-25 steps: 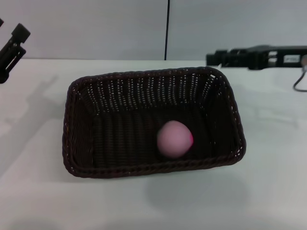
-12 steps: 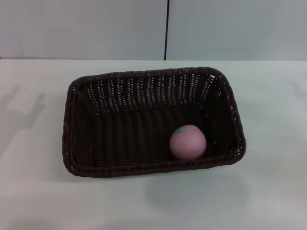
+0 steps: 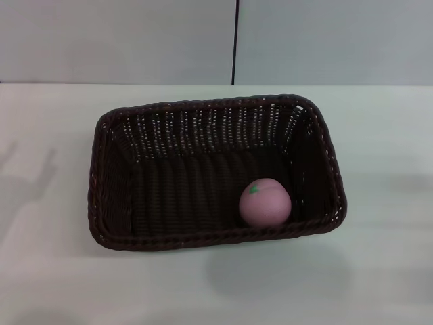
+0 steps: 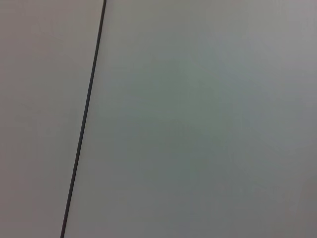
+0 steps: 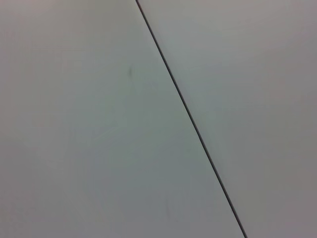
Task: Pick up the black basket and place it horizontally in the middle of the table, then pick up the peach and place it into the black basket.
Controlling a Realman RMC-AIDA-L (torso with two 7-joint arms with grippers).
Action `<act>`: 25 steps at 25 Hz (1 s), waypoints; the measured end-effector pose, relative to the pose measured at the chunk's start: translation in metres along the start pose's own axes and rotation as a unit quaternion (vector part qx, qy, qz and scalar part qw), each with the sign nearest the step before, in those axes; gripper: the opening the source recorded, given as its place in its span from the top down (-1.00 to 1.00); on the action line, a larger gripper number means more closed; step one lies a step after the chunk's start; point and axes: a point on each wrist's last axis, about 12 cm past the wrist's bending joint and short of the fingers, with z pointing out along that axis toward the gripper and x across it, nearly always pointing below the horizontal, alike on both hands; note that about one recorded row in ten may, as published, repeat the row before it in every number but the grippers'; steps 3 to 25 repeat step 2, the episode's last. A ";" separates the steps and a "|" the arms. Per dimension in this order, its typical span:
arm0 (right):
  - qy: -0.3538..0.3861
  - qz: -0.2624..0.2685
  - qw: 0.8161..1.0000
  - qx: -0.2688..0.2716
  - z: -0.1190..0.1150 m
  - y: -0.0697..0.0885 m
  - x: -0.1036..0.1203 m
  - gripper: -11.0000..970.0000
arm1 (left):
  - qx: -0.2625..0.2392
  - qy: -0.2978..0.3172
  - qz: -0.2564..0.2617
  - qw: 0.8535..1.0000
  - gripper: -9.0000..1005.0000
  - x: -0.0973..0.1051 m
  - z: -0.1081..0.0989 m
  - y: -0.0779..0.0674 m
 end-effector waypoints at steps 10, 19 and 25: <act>0.001 -0.003 1.000 -0.003 0.001 0.001 0.000 -0.47 | -0.003 -0.002 -0.004 1.000 -0.48 0.002 -0.004 -0.004; 0.001 -0.003 1.000 -0.003 0.001 0.001 0.000 -0.47 | -0.003 -0.002 -0.004 1.000 -0.48 0.002 -0.004 -0.004; 0.001 -0.003 1.000 -0.003 0.001 0.001 0.000 -0.47 | -0.003 -0.002 -0.004 1.000 -0.48 0.002 -0.004 -0.004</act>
